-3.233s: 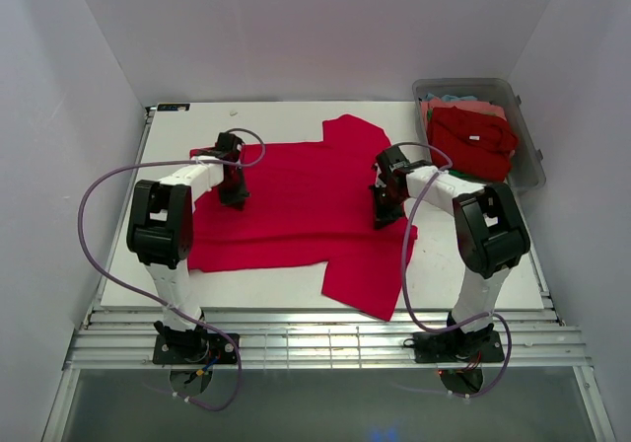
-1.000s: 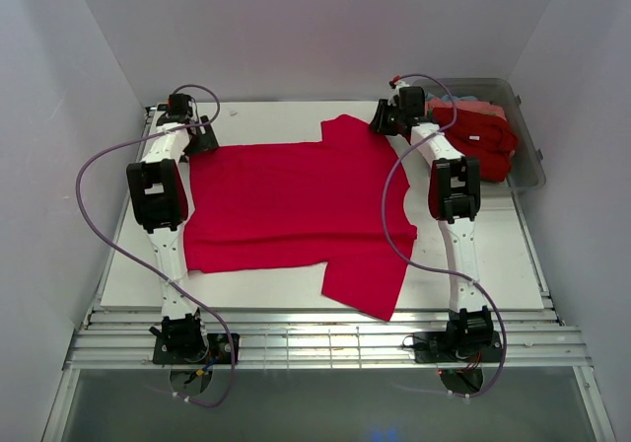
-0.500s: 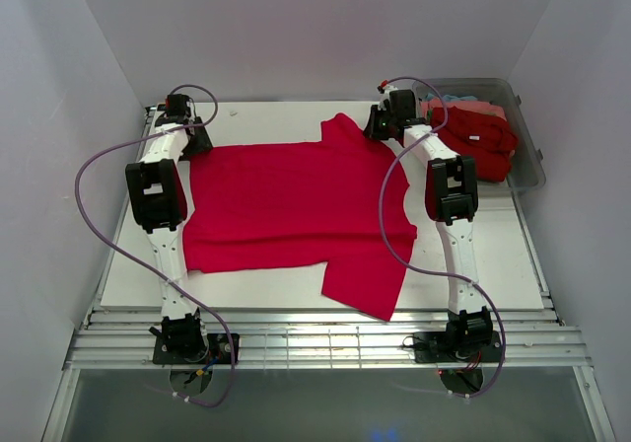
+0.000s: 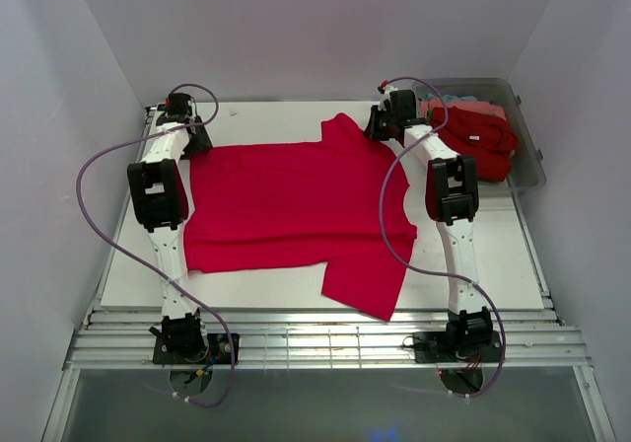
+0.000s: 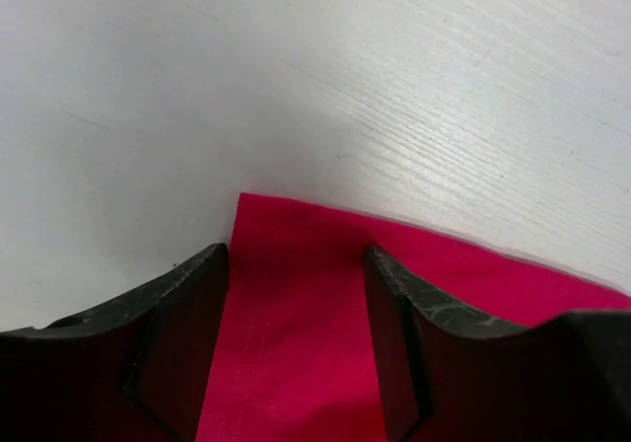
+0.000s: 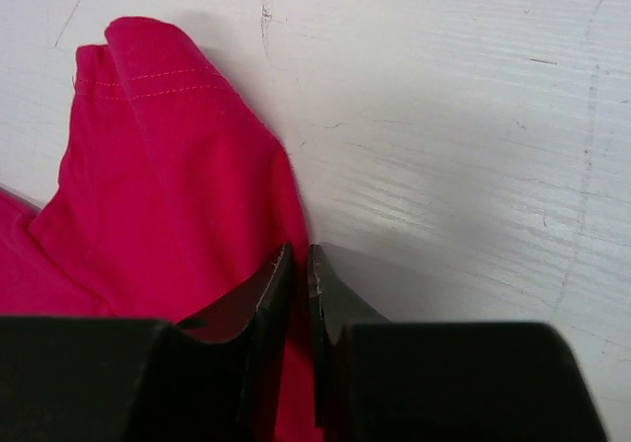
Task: Fold and stack the t-shirts
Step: Grap the side of the flattened tshirt furthest away from the robot with both arms
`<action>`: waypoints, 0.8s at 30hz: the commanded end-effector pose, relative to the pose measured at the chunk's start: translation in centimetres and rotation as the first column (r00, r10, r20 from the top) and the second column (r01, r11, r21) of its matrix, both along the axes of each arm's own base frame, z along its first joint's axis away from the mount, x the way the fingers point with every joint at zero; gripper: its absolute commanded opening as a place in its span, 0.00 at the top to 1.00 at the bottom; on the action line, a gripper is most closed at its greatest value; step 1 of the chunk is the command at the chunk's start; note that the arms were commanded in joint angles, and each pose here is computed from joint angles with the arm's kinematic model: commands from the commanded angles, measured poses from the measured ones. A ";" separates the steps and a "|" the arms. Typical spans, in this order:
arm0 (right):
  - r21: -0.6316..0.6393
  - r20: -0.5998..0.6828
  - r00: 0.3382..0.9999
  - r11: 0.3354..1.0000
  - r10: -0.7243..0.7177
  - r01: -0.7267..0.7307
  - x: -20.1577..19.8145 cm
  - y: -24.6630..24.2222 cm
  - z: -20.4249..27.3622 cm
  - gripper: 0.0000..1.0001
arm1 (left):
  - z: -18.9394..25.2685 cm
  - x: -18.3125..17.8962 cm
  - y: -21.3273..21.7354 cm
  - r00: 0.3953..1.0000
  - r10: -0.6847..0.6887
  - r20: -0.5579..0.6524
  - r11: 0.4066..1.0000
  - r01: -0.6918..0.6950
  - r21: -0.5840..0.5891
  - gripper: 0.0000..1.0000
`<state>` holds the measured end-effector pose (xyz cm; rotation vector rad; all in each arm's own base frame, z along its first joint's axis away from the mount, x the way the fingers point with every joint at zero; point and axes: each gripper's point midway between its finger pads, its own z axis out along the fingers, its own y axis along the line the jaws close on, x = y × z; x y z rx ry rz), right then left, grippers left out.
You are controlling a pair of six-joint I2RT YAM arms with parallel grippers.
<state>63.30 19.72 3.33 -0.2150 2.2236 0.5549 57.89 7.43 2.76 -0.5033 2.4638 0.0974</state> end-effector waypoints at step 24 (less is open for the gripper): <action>-0.009 -0.057 0.998 1.000 0.028 -0.028 -1.7 0.1 -0.3 0.90 | -2.9 -0.3 2.3 0.996 0.074 -0.045 0.997 -0.075 -0.011 1.00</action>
